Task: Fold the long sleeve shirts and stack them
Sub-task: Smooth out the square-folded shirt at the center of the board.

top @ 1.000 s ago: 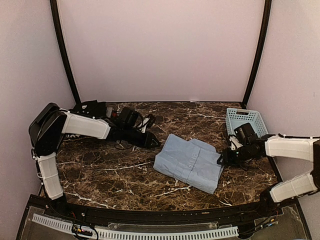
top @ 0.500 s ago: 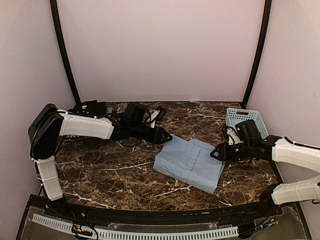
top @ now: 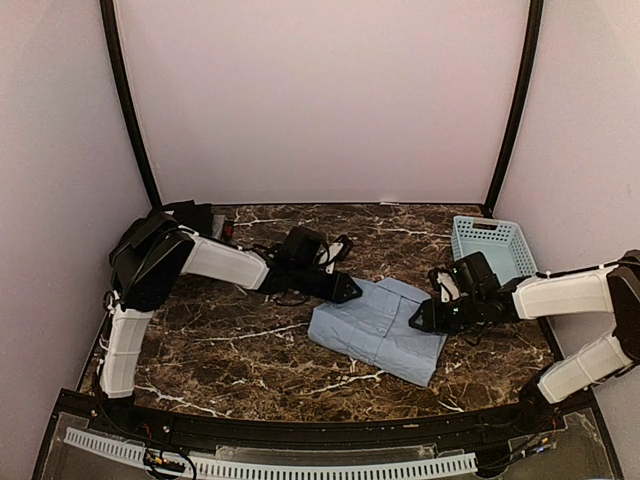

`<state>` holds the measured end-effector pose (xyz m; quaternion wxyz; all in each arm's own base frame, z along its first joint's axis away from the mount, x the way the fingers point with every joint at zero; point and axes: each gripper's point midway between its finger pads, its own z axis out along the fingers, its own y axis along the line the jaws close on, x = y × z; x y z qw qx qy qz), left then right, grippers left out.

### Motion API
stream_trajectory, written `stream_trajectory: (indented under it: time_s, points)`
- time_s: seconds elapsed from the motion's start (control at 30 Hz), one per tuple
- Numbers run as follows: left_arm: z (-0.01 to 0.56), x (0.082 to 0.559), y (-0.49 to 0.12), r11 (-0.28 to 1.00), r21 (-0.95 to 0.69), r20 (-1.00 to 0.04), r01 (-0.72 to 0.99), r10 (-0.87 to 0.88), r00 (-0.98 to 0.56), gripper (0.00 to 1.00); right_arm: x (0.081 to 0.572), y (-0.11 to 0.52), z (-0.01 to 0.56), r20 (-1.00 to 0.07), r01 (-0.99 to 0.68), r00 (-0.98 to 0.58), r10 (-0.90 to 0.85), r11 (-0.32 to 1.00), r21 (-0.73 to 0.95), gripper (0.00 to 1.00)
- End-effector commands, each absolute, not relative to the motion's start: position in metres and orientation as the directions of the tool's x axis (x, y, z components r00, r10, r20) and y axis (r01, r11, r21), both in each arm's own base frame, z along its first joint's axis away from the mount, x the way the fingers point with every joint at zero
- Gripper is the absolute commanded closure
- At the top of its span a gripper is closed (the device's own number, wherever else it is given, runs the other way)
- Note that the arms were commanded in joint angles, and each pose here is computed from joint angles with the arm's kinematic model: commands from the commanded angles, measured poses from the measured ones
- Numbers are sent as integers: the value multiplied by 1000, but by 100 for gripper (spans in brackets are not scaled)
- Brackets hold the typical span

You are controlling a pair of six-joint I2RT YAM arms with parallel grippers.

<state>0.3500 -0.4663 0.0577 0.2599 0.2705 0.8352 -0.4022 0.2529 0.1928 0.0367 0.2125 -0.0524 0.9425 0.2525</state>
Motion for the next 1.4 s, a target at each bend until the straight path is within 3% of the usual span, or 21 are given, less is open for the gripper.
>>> stream_trajectory:
  time_s: [0.0, 0.23, 0.43, 0.7, 0.97, 1.37]
  points:
    - [59, 367, -471, 552, -489, -687, 675, 233, -689, 68, 253, 174, 22, -432, -159, -901, 29, 906, 393, 50]
    - [55, 372, -472, 557, -473, -705, 682, 225, -673, 67, 246, 168, 30, -460, -191, -888, -2, 911, 365, 50]
    - [116, 375, -477, 511, -436, -782, 741, 193, -593, 67, 236, 189, 89, -579, -345, -814, -38, 834, 431, 50]
    - [166, 344, -458, 463, -454, -802, 761, 160, -575, 67, 199, 215, 118, -604, -451, -794, -63, 728, 517, 50]
    - [131, 273, -444, 458, -490, -745, 742, 223, -629, 67, 171, 245, 97, -569, -510, -802, -180, 701, 498, 51]
    - [26, 245, -424, 547, -500, -611, 671, 327, -721, 67, 156, 217, 16, -405, -410, -881, -243, 820, 399, 53]
